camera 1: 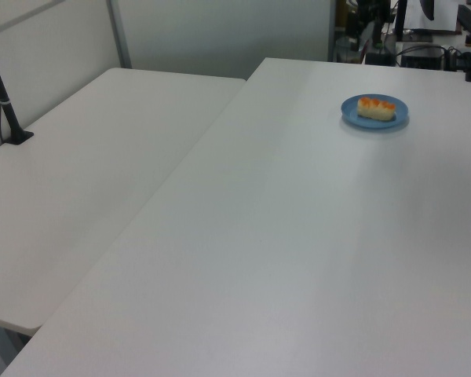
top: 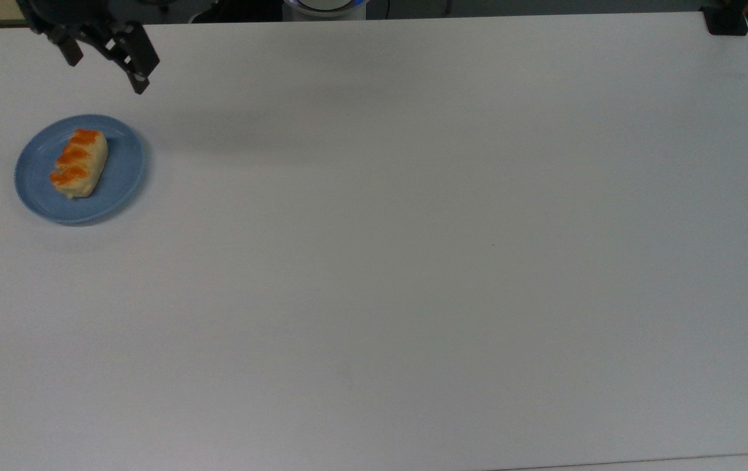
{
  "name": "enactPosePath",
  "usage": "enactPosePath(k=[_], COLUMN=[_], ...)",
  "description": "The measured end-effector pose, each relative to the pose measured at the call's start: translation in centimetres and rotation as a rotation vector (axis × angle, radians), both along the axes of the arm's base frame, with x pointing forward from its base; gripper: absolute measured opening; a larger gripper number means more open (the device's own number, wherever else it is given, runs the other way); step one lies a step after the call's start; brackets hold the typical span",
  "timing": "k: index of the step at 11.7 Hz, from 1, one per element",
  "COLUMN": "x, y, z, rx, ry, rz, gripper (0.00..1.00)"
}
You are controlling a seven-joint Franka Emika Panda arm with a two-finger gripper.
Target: Put the bread on a plate
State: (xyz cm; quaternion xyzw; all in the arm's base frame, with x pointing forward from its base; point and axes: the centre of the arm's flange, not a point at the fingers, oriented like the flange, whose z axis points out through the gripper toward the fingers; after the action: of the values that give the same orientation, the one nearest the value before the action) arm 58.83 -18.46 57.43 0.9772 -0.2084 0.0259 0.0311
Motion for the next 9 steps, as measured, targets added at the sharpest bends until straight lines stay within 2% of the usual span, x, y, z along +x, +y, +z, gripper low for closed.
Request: enactPosePath(k=[2,4,7,9], x=[-0.3,-1.0,-1.6,-1.6], y=[4.0,7.3,11.0,12.5], z=[2.8,4.7,5.9,5.6], rx=[0.003,0.009,0.011,0.007], ry=[-0.036,-0.043,-0.048,-0.036], rz=[-0.040,-0.036,0.018,0.135], gripper=[1.00,1.00,1.00,1.00])
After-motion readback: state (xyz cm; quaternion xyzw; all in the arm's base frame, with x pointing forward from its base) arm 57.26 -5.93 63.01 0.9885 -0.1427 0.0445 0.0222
